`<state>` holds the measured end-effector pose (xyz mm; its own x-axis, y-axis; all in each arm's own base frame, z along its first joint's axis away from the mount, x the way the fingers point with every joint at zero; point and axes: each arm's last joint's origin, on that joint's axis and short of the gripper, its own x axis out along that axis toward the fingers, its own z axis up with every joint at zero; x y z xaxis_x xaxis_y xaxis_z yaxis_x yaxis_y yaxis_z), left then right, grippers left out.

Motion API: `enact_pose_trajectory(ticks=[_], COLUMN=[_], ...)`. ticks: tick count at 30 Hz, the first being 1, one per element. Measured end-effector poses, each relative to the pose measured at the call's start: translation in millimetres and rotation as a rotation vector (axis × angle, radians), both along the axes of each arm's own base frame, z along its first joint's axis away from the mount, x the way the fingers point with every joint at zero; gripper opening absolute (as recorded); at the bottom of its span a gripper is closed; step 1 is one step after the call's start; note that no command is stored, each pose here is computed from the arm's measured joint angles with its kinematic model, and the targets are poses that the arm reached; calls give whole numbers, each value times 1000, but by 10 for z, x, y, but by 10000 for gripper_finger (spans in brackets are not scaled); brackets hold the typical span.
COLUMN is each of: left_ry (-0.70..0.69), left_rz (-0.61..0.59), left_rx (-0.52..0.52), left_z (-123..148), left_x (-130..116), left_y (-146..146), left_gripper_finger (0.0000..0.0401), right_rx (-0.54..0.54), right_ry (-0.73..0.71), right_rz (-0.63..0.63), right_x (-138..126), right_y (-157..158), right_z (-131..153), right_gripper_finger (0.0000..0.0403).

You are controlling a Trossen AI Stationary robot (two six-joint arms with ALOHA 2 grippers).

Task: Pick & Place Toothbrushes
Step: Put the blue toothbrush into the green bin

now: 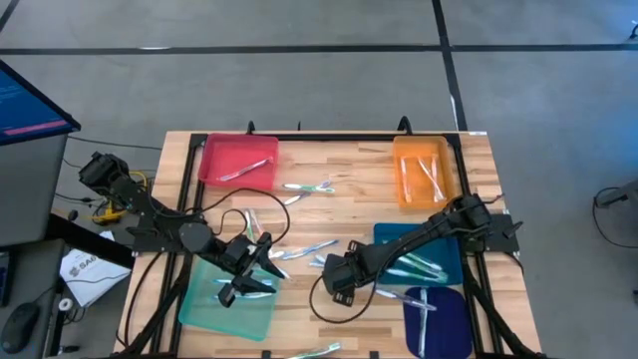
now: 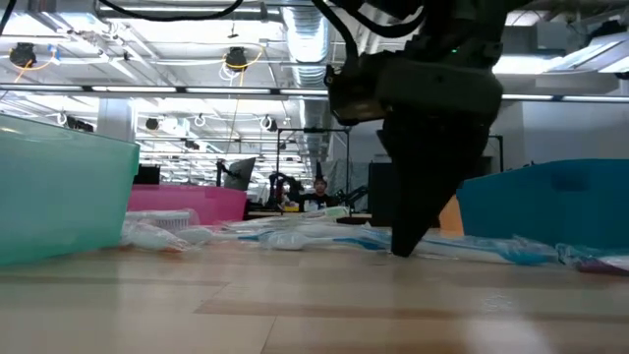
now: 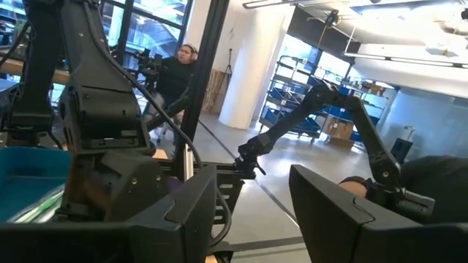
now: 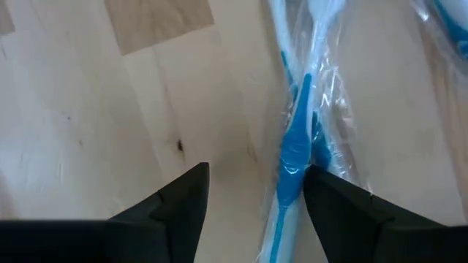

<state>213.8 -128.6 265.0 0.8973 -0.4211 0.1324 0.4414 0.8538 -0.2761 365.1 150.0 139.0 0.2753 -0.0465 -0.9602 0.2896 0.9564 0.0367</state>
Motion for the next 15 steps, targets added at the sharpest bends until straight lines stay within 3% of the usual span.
enact_pose_trajectory(ticks=[8, 15], left_ry=[0, 0], left_rz=[0, 0], left_rx=[0, 0], left_z=[0, 0], left_x=[0, 0], left_y=[0, 0], left_gripper_finger=[167, 167], right_rx=[3, 3], right_ry=[-1, 26], right_rz=[-5, -18], right_x=[-23, -52], right_y=[-54, -142], right_z=[-62, -117], right_gripper_finger=[184, 102])
